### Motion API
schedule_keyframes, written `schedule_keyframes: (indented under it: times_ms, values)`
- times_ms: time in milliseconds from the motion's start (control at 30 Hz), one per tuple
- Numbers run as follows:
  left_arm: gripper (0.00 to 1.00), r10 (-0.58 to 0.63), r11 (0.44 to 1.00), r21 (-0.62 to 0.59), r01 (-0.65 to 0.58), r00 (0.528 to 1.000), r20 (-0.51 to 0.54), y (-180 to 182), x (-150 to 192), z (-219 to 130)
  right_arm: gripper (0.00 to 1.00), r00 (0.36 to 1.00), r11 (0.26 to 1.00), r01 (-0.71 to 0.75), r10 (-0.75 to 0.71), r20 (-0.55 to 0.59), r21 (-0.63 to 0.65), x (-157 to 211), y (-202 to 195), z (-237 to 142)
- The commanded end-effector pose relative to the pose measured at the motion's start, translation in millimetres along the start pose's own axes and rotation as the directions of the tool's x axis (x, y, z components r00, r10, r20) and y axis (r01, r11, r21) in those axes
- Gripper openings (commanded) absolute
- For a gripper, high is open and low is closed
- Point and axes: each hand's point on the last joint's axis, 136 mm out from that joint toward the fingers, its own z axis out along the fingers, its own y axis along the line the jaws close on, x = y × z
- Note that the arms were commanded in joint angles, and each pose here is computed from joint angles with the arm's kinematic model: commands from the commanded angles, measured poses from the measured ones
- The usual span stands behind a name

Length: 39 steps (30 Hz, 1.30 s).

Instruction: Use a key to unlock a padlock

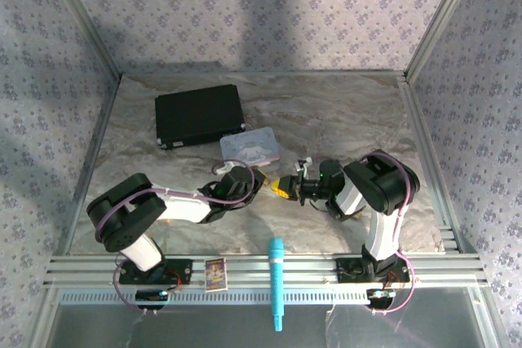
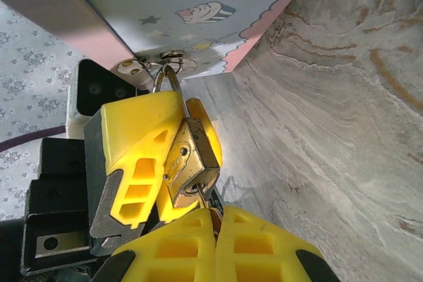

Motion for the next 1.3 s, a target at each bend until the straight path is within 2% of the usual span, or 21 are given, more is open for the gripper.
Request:
schedule_keyframes:
  times_ms: [0, 233, 433, 633, 767, 900, 1033, 1267]
  values:
    - [0.00, 0.053, 0.996, 0.079, -0.033, 0.963, -0.266, -39, 63, -5, 0.00, 0.991, 0.992, 0.119, -0.116, 0.074, -0.041, -20, 26, 11]
    - [0.00, 0.047, 0.997, 0.072, -0.027, 0.955, -0.293, -39, 67, -13, 0.00, 0.991, 0.998, 0.051, -0.054, 0.120, 0.024, -36, -7, -8]
    - [0.00, 0.055, 0.998, 0.051, -0.042, 0.958, -0.281, -34, 68, -13, 0.00, 0.989, 0.994, 0.107, -0.106, 0.106, 0.000, -30, 14, 7]
    - [0.00, 0.040, 0.999, -0.017, -0.045, 0.976, -0.215, -14, 48, -9, 0.23, 0.984, 0.990, 0.130, -0.136, 0.113, 0.059, -17, 10, -4]
    - [0.00, 0.025, 0.999, -0.030, -0.031, 0.983, -0.184, -8, 33, -3, 0.31, 0.988, 0.983, 0.121, -0.133, 0.082, 0.135, 2, -7, -10]
    - [0.00, 0.028, 0.998, -0.044, -0.035, 0.987, -0.158, -6, 24, -1, 0.29, 0.989, 0.975, 0.121, -0.133, 0.057, 0.189, 17, -20, -12]
    - [0.00, 0.022, 0.998, -0.047, -0.030, 0.989, -0.149, -6, 23, 0, 0.18, 0.990, 0.971, 0.116, -0.131, 0.060, 0.211, 24, -28, -18]
    - [0.00, 0.029, 0.998, -0.053, -0.038, 0.989, -0.147, -7, 23, 2, 0.20, 0.989, 0.965, 0.115, -0.132, 0.061, 0.235, 32, -35, -26]
